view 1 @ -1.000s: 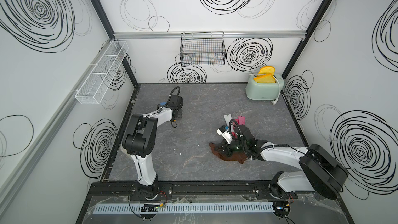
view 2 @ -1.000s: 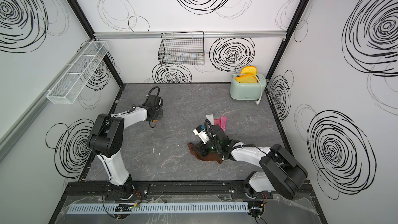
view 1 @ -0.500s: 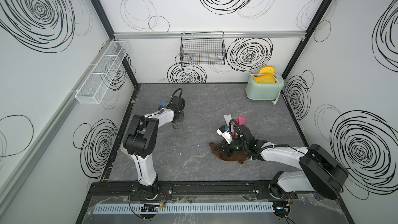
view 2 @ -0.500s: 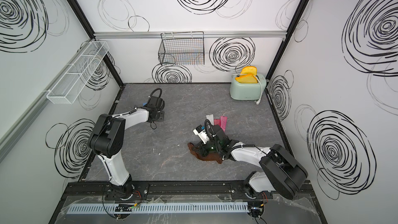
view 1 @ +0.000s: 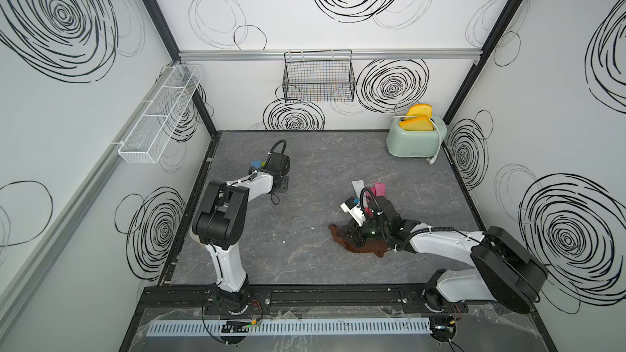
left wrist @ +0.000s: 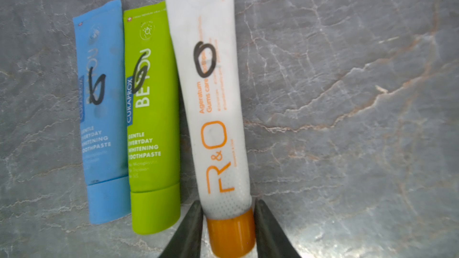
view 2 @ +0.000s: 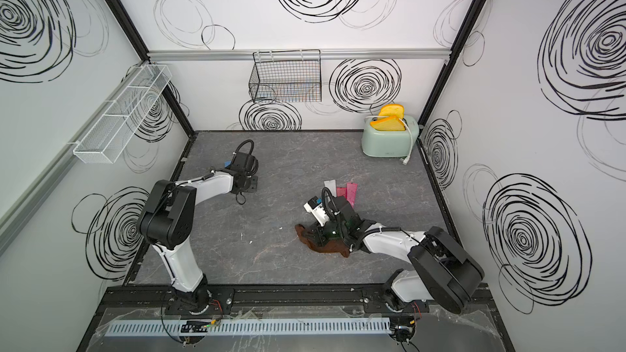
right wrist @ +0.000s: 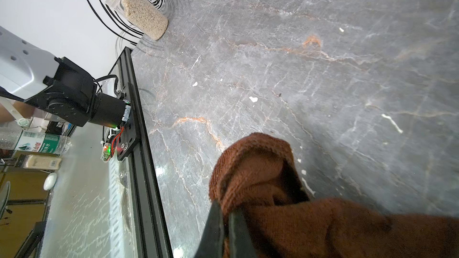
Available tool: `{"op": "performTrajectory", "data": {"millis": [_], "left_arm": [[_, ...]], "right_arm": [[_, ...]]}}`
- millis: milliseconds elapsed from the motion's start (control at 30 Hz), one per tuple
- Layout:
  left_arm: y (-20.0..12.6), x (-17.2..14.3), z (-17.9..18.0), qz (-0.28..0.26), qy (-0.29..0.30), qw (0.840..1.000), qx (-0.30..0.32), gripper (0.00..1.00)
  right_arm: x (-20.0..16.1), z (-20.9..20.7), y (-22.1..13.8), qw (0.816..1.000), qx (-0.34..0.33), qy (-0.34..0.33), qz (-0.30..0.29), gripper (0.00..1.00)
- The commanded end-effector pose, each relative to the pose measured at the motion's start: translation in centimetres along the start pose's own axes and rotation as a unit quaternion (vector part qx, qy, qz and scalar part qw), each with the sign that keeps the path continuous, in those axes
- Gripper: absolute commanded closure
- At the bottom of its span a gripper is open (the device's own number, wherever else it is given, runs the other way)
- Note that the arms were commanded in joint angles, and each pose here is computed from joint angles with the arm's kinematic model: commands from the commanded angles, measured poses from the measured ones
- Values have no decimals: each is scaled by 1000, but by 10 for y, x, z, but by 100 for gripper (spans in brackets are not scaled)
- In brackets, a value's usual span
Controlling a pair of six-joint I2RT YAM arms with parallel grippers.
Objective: Wipe the surface of the toothpaste tube
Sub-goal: Move the toothpaste to the center of the board.
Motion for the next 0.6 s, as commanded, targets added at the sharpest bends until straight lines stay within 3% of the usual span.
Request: {"op": "performTrajectory", "data": {"millis": [0, 267, 400, 567], "left_arm": [[1, 3, 0, 3, -4, 1000, 4, 64], [7, 3, -3, 12, 1, 1000, 5, 59], [10, 2, -3, 13, 2, 1000, 5, 49], [13, 3, -5, 15, 2, 1000, 2, 53]], "right_arm": [[1, 2, -2, 1000, 5, -8, -9, 100], [3, 0, -12, 1000, 10, 1, -26, 100], [4, 0, -16, 999, 12, 2, -36, 100], [5, 1, -18, 999, 16, 1, -39, 100]]}}
Point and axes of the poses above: each gripper's point midway between its finger pads, its own y axis out along the fingers, its own z axis along the line the jaws close on, x = y × z, the point moved 7 cm from there along -y, back along the fingers, and after that the axes turned 14 degrees about -y, right-handed, at the moved point
